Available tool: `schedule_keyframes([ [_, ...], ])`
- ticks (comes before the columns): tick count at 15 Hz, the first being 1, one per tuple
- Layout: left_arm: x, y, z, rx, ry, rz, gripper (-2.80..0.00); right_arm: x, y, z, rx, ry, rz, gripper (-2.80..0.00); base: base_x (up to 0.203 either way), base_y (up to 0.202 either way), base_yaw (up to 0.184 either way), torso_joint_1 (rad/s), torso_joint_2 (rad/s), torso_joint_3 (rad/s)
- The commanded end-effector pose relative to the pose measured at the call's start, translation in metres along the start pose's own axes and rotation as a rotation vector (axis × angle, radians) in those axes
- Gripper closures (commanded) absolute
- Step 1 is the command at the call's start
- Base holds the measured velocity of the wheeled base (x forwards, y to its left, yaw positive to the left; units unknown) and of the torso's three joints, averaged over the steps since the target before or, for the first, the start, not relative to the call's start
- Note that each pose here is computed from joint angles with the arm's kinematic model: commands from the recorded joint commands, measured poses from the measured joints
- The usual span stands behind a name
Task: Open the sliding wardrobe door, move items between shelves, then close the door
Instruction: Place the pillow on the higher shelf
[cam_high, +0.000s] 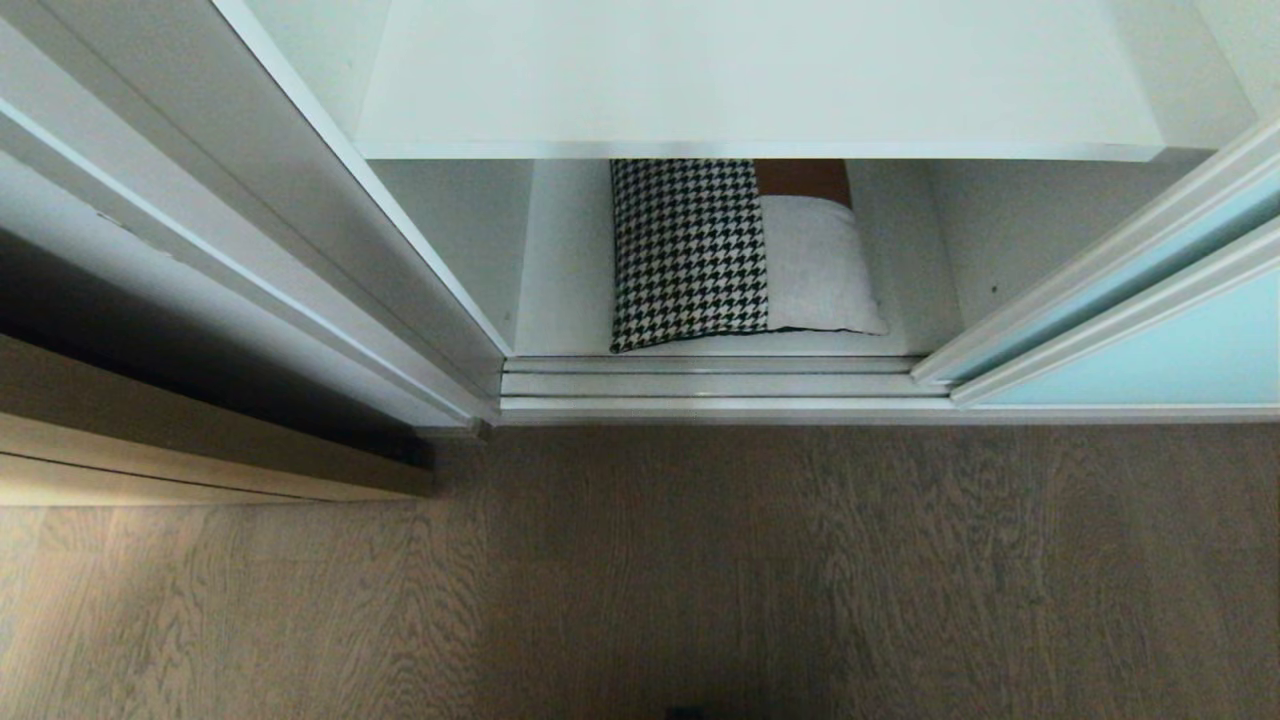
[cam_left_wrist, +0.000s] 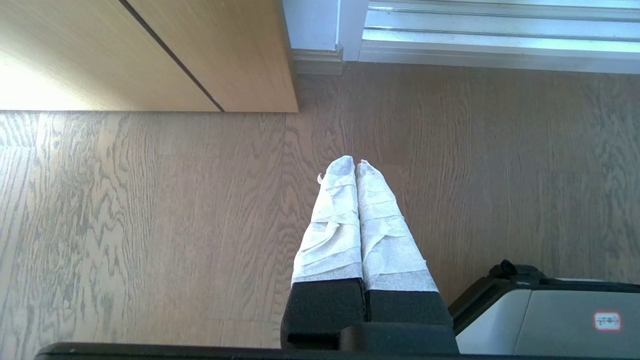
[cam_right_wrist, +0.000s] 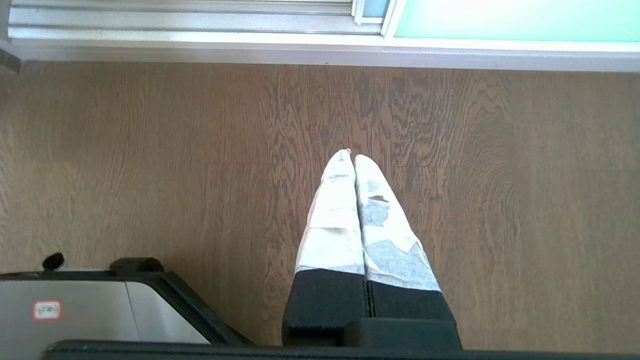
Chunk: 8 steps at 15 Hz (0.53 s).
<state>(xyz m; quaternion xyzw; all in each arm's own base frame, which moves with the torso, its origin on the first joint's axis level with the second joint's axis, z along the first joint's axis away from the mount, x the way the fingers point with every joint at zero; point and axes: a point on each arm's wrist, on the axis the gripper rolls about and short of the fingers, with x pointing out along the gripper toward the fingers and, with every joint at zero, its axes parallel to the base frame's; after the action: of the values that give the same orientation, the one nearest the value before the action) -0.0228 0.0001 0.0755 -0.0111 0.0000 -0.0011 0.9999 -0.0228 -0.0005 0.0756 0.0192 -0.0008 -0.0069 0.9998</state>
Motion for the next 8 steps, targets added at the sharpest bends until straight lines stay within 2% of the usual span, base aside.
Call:
schedule_keyframes([
  [1,0.0001,0.0000,-0.0001,-0.001,0.002,0.001,0.00,-0.0001,0.0000,0.0000,0.002,-0.002,0.000,0.00,0.000,0.000,0.000,0.000,0.00,0.000],
  [4,0.0002,0.0000,-0.0004,-0.001,0.003,0.000,0.00,-0.0002,0.0000,-0.0002,-0.017,0.004,0.000,0.00,0.000,0.000,0.000,0.000,0.00,0.000],
  [6,0.0002,0.0000,-0.0004,-0.002,0.003,0.001,0.00,-0.0002,0.0002,-0.0005,-0.073,0.001,0.006,0.00,0.000,0.000,0.000,0.000,0.00,0.000],
  [8,0.0001,0.0000,-0.0004,-0.002,0.002,0.000,0.00,-0.0002,0.0001,-0.0005,-0.067,0.001,0.005,0.00,0.000,0.000,0.000,0.000,0.00,0.000],
])
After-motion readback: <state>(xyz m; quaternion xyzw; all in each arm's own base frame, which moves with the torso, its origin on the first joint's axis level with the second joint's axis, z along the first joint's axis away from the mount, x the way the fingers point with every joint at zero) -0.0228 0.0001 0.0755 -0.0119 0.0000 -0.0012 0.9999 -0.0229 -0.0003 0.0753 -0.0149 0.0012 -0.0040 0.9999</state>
